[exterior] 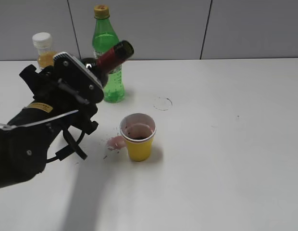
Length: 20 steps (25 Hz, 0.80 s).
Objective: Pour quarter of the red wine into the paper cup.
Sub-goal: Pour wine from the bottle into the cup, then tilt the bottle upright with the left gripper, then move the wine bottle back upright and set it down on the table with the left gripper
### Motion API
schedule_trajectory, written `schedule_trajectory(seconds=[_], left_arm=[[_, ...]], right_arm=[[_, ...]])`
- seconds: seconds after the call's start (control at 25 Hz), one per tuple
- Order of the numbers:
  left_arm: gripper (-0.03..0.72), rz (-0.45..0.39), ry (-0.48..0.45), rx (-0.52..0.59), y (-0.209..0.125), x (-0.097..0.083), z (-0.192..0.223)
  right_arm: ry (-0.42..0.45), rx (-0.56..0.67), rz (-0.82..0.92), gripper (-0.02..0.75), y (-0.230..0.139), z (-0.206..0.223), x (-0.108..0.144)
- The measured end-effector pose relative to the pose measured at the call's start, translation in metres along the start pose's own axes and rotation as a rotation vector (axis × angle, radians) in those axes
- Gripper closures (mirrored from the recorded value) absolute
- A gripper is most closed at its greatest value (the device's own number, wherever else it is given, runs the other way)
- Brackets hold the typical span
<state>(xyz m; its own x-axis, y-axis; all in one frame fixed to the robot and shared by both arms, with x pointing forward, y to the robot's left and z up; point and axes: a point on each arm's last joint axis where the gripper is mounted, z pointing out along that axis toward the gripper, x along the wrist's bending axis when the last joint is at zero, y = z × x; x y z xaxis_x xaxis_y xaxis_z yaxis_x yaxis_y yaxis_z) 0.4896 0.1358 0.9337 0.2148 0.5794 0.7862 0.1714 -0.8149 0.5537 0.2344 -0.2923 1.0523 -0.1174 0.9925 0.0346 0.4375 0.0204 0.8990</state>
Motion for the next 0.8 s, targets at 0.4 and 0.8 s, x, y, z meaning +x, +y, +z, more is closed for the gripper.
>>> schedule_trajectory(seconds=[0.4, 0.8], left_arm=[[0.144, -0.502, -0.314, -0.247, 0.015, 0.039, 0.003], [0.144, -0.633, -0.563, -0.453, 0.042, 0.052, 0.035]], right_arm=[[0.000, 0.000, 0.000, 0.156, 0.000, 0.000, 0.000], [0.000, 0.000, 0.000, 0.156, 0.000, 0.000, 0.000]])
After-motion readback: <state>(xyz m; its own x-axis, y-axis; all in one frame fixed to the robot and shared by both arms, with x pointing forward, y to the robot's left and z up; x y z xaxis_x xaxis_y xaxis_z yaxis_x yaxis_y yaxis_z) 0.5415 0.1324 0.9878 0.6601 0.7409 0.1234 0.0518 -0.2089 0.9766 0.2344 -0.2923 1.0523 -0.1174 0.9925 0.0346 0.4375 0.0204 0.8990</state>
